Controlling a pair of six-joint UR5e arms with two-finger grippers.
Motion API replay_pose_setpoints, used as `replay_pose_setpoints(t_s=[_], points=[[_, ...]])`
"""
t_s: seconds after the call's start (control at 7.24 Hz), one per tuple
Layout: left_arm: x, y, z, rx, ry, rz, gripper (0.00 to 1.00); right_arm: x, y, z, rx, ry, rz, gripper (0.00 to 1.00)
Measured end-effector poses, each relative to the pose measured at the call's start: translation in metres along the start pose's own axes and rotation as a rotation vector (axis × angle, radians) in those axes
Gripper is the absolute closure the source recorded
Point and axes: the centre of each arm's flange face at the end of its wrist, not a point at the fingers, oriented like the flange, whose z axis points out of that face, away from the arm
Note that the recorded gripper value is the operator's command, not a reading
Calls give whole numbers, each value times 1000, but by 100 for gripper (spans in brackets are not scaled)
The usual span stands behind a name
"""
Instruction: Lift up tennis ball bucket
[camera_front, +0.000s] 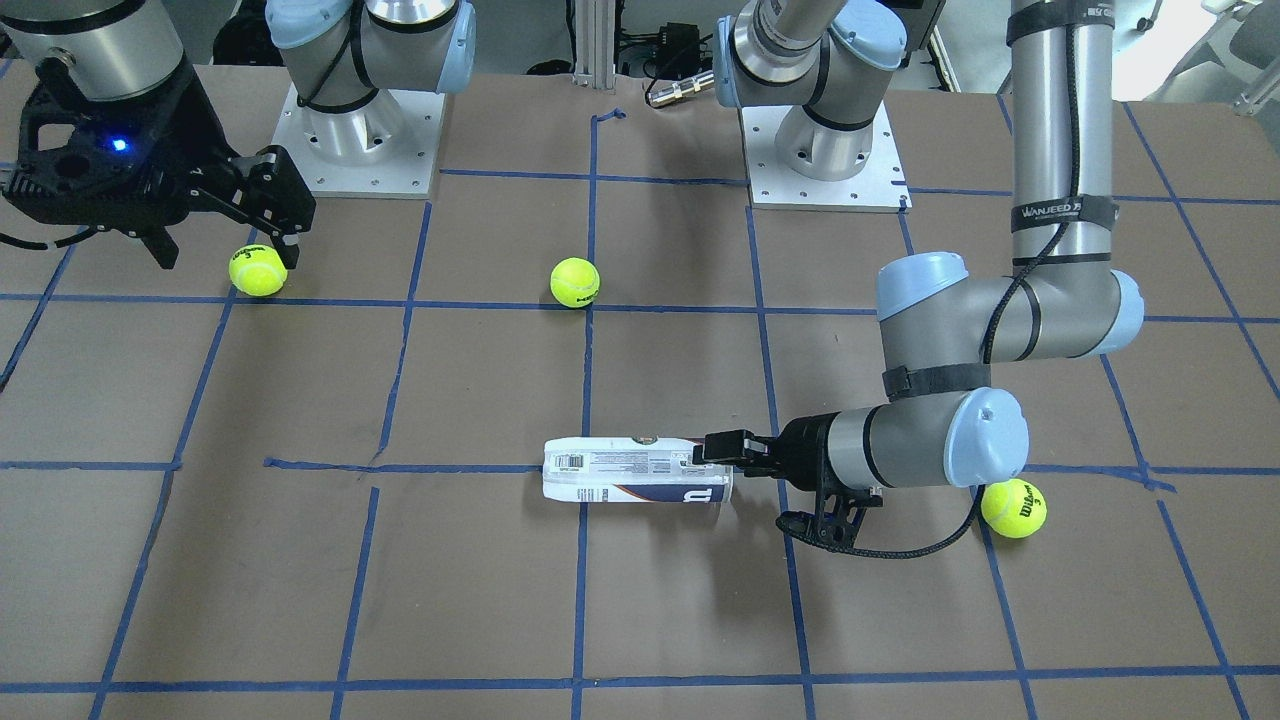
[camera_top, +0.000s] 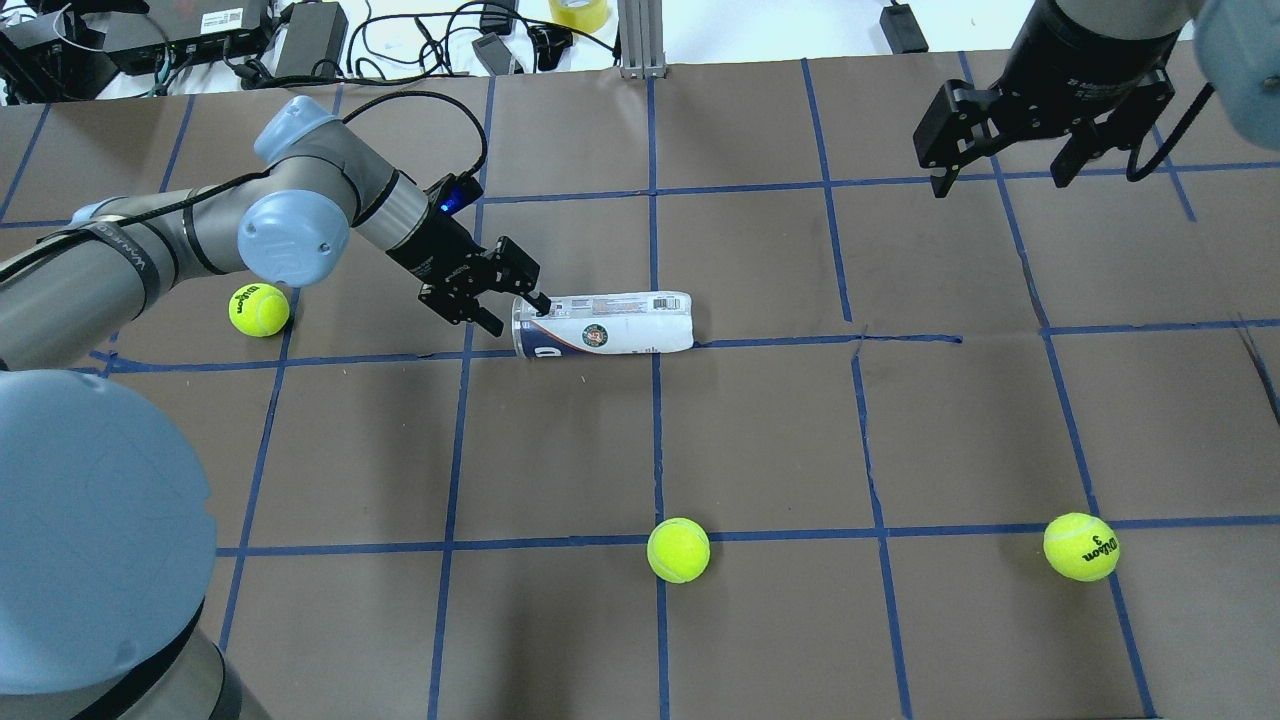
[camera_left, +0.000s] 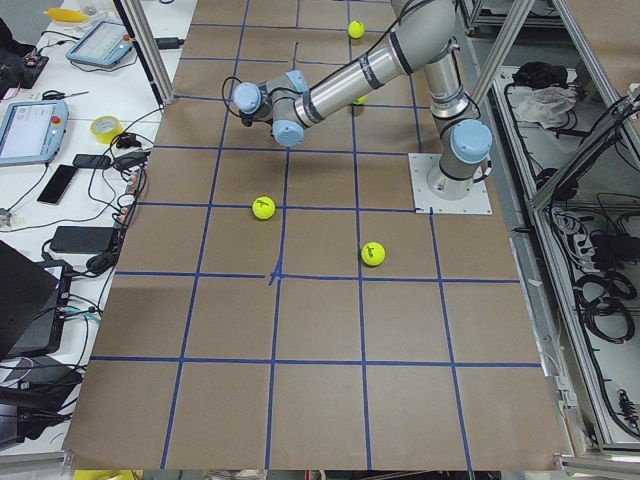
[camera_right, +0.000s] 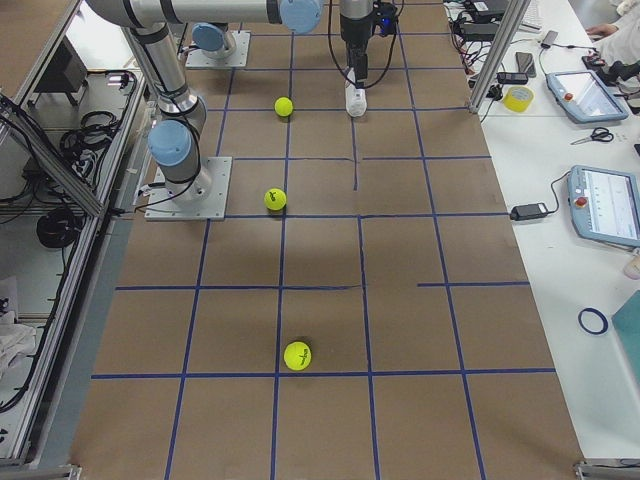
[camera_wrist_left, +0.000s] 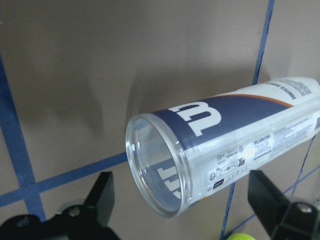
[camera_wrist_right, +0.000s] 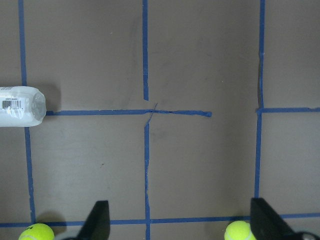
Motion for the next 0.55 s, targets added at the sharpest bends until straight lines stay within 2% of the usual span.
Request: replay_pose_setpoints(t_s=[0.28, 0.41, 0.55], points=[[2, -1, 7, -10, 0, -10, 33, -8, 4, 1, -2, -69, 49, 0], [4, -1, 7, -9, 3, -11, 47, -10, 5, 3, 3, -89, 53, 0], [7, -2, 6, -3, 21, -12, 51, -8, 6, 10, -8, -96, 58, 0]])
